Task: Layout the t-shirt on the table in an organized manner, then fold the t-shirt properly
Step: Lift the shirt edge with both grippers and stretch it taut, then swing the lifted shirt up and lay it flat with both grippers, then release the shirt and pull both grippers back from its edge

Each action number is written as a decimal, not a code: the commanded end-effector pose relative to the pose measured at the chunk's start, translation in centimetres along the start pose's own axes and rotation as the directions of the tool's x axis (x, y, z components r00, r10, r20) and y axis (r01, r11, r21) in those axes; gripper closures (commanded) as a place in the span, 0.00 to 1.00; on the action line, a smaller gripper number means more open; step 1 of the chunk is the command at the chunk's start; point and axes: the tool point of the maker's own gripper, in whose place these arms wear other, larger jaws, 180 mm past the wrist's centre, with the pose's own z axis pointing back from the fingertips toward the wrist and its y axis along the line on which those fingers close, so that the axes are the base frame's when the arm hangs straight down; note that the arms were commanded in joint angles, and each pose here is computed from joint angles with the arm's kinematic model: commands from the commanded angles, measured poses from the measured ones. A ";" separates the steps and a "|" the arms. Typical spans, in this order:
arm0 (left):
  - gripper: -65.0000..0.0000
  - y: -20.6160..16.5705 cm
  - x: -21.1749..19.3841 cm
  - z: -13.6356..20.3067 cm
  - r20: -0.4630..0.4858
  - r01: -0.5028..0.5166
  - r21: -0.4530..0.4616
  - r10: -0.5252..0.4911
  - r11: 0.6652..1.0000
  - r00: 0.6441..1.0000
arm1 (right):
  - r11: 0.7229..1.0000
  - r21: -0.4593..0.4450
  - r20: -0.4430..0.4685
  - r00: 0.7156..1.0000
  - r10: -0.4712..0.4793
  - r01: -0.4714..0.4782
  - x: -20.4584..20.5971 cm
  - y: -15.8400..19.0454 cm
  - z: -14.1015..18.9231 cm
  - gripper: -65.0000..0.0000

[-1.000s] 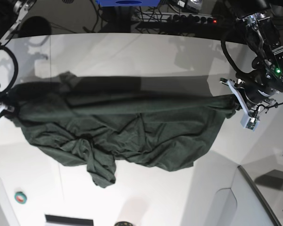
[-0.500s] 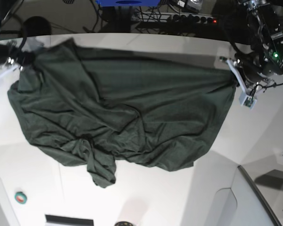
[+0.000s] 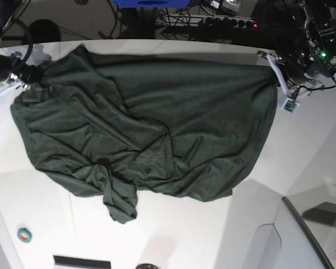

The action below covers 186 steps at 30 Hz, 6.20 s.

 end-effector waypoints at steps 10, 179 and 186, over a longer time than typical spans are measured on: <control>1.00 -1.1 0.0 0.1 0.003 0.033 -0.023 -0.033 0.999 0.999 | 0.998 -0.017 0.065 0.996 -0.067 0.069 -0.5 -2.3 1.3 0.45; 0.55 6.1 0.8 -1.0 -0.116 0.090 0.203 -0.067 0.975 0.991 | 0.999 0.038 0.492 0.870 -0.011 -0.009 14.3 3.5 6.5 1.00; 0.47 6.7 0.1 -0.1 -0.111 0.076 0.228 -0.051 0.971 0.992 | 0.993 0.051 0.393 0.916 0.076 -0.104 14.7 7.7 1.6 1.00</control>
